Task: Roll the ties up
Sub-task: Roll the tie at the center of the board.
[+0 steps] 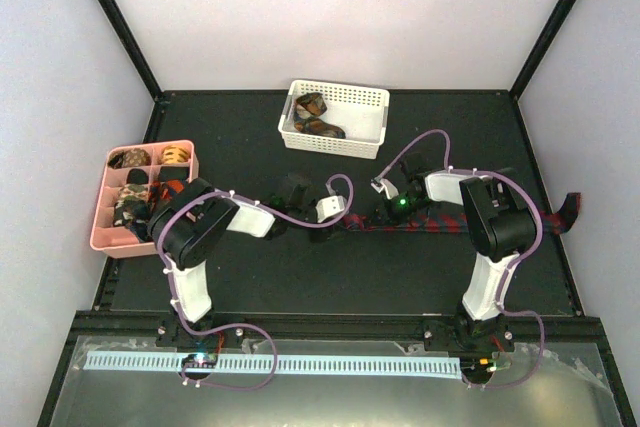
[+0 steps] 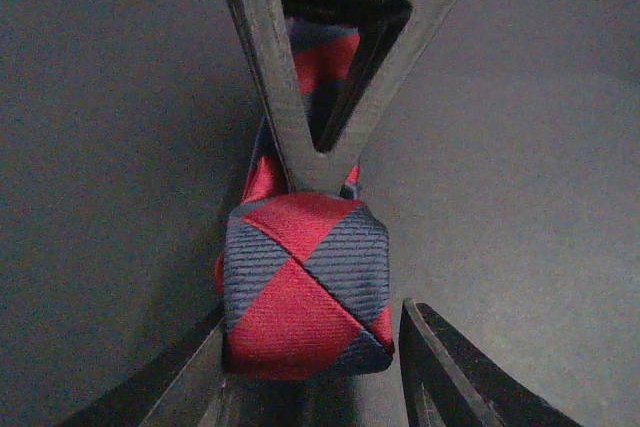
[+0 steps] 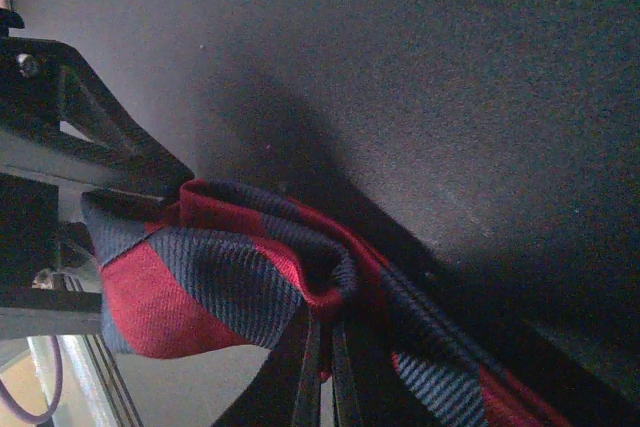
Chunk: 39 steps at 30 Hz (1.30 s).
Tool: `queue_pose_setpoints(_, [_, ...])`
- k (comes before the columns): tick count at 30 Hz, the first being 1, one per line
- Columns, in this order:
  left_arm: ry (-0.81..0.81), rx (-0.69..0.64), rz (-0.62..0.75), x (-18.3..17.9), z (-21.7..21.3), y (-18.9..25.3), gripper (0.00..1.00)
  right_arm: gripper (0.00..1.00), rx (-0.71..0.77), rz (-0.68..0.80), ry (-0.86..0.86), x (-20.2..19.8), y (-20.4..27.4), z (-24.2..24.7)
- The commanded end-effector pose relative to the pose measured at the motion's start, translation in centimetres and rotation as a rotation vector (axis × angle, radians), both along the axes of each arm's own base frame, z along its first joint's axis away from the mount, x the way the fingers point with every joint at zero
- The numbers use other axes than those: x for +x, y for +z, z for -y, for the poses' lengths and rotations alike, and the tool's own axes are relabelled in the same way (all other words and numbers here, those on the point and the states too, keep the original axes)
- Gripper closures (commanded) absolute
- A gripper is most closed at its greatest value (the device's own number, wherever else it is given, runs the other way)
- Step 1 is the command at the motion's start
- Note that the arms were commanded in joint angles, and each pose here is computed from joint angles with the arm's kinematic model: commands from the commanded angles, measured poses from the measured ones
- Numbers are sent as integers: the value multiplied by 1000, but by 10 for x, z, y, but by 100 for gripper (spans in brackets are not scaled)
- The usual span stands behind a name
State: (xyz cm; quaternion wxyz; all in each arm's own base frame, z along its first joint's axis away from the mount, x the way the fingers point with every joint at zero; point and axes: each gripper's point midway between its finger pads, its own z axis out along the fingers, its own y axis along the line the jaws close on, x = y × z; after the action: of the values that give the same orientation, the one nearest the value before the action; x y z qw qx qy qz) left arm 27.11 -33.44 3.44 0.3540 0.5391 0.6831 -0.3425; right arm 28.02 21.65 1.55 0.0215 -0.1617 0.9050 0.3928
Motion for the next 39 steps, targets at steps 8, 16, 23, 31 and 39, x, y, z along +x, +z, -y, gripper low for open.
queue_pose_setpoints(8, [-60,-62,34,11,37,22,58,98,-65,-19,3,-1,-18,8])
queue_pose_setpoints(16, [-70,-25,15,19,48,7,60,98,-61,-20,8,-1,-17,7])
queue_pose_setpoints(23, [-36,-31,19,17,39,13,50,98,-67,-15,6,0,-17,9])
queue_pose_setpoints(31, [68,-70,6,28,2,22,29,98,-72,-17,6,0,-18,9])
queue_pose_setpoints(39, [-14,-81,-41,20,6,9,34,98,-77,-18,6,-1,-18,10])
